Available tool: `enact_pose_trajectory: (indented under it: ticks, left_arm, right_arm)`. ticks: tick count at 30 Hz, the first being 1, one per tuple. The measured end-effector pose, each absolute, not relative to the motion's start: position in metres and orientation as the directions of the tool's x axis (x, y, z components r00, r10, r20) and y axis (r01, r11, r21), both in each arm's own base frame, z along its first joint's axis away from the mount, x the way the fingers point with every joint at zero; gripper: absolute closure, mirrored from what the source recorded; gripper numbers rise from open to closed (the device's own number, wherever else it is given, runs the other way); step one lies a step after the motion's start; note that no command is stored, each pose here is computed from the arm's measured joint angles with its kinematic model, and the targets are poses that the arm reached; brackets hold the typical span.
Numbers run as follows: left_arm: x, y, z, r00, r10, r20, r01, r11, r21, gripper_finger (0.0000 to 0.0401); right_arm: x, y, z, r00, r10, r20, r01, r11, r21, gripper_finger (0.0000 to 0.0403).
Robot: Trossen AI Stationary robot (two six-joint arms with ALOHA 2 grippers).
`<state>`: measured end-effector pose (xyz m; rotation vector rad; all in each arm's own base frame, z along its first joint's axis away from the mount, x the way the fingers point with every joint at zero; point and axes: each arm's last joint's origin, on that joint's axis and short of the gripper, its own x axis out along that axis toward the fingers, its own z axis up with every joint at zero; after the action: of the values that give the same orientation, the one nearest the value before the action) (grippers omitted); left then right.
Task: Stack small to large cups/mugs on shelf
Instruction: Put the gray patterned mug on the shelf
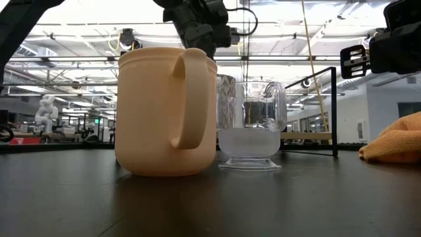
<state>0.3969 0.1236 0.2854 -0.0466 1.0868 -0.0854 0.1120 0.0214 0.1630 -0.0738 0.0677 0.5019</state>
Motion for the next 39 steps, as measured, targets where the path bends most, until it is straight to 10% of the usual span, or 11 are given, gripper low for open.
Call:
enact_pose_trajectory:
  ticks: [39]
  left_arm:
    - [0.3953,0.1235,0.2765,0.404,-0.113,-0.908,0.048,0.994,-0.102,0.0174]
  right_arm:
    - [0.112,0.0214,0.163,0.875,0.478,-0.083,-0.483,0.874,-0.054,0.0403]
